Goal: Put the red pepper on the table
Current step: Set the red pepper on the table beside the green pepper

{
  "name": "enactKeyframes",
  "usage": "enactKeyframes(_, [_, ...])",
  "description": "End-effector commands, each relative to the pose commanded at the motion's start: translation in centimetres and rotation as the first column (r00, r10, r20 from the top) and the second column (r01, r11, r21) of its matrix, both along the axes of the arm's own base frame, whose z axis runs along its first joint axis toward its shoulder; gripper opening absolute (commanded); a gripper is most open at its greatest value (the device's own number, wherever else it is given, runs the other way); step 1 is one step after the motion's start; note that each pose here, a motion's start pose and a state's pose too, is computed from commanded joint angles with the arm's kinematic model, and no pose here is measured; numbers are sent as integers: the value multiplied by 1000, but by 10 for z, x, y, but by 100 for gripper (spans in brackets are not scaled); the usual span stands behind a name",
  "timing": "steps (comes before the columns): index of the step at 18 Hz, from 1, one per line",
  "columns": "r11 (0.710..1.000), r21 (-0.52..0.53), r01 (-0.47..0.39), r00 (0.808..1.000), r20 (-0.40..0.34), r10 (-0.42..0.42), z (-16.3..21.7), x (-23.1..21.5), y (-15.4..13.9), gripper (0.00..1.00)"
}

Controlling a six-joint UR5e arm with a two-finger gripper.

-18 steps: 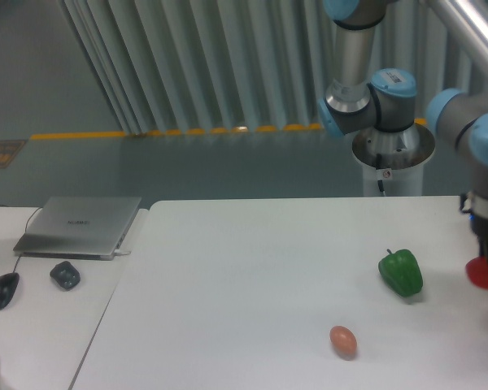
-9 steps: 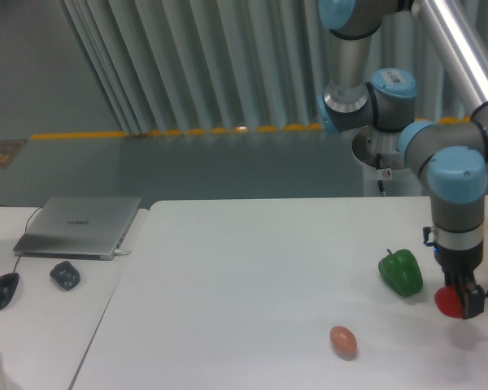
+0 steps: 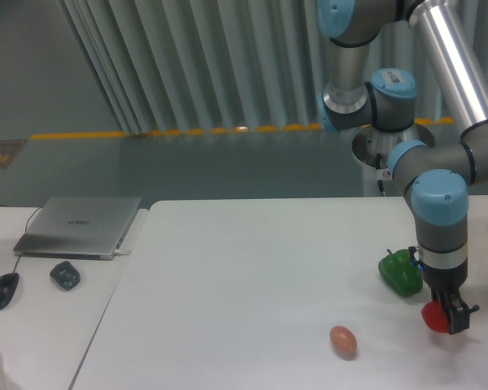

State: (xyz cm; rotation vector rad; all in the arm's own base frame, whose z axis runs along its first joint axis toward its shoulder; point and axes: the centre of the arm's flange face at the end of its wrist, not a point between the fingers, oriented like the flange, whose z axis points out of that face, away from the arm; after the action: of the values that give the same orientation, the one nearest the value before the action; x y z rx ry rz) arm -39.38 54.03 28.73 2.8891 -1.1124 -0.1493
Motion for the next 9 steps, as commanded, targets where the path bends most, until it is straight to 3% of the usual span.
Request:
enactKeyframes(5, [1000, -8, 2, 1000, 9, -2, -9, -1, 2, 58])
enactKeyframes(6, [1000, -12, 2, 1000, 12, -1, -12, -1, 3, 64])
enactKeyframes(9, [1000, -4, 12, 1000, 2, -12, -19, 3, 9, 62])
